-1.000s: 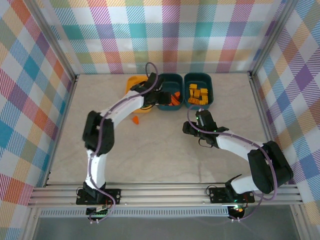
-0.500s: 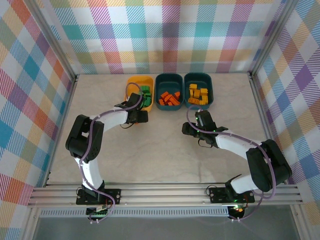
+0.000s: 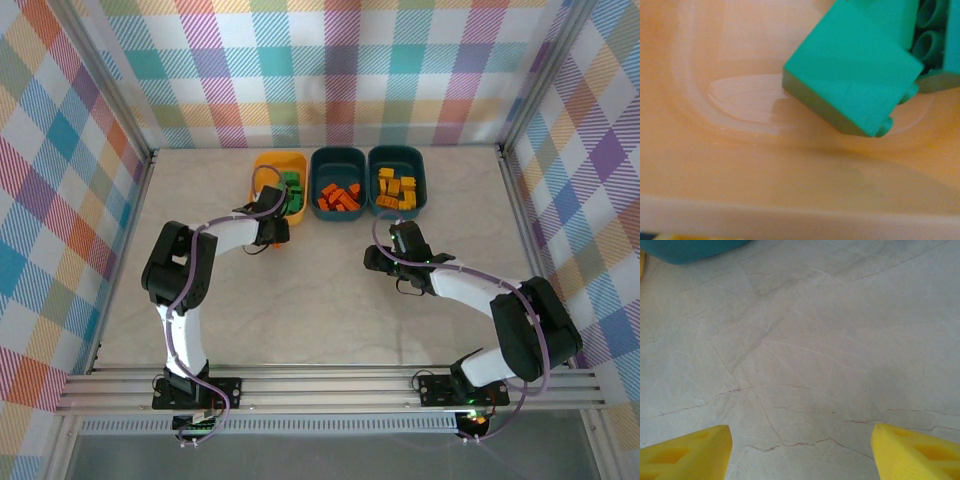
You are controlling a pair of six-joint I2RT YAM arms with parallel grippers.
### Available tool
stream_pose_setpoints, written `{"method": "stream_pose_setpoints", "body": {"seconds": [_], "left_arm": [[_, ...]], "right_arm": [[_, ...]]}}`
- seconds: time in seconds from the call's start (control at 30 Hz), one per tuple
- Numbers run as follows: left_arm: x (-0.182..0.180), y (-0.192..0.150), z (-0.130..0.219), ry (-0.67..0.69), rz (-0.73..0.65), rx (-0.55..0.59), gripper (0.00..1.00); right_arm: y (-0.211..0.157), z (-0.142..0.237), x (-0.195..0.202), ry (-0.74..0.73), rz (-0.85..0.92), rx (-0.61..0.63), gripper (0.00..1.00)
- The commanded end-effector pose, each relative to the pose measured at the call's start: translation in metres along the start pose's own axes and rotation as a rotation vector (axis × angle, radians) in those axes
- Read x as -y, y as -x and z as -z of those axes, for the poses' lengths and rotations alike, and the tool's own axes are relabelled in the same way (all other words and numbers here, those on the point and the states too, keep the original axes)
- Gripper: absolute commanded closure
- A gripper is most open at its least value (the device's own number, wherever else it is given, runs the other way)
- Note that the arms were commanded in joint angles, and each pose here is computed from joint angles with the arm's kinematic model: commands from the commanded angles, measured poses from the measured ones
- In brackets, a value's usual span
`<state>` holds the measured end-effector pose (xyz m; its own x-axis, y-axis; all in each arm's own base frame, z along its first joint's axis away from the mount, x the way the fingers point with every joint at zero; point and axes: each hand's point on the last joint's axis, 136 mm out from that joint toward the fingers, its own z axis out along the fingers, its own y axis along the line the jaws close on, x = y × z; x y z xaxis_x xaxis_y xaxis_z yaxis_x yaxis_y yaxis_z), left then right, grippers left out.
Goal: Sort the legos into containers by color
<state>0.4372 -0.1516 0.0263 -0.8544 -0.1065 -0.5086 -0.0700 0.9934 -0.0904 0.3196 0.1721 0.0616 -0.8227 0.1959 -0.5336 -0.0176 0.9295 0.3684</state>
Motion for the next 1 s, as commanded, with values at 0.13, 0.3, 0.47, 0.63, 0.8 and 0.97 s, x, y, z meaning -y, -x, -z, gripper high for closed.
{"method": "stream_pose_setpoints", "body": {"seconds": [0.13, 0.3, 0.47, 0.63, 0.8, 0.97], "left_arm": [[0.015, -0.005, 0.036, -0.051, -0.005, 0.024, 0.70], [0.070, 0.011, 0.073, -0.171, -0.065, 0.089, 0.71], [0.121, 0.040, 0.082, -0.292, -0.066, 0.098, 0.71], [0.164, 0.074, 0.055, -0.342, -0.051, 0.081, 0.72], [0.188, 0.105, 0.035, -0.340, -0.042, 0.100, 0.69], [0.203, 0.121, 0.032, -0.358, -0.039, 0.118, 0.49]], "right_arm": [[0.009, -0.001, -0.012, 0.040, -0.009, 0.016, 0.27], [0.009, -0.003, -0.012, 0.038, -0.009, 0.015, 0.27], [0.009, -0.004, -0.010, 0.027, -0.005, 0.014, 0.27], [0.012, 0.001, -0.007, 0.012, 0.001, 0.034, 0.27], [0.013, 0.006, -0.004, 0.001, 0.008, 0.050, 0.27], [0.014, 0.009, -0.004, 0.000, 0.011, 0.062, 0.27]]}}
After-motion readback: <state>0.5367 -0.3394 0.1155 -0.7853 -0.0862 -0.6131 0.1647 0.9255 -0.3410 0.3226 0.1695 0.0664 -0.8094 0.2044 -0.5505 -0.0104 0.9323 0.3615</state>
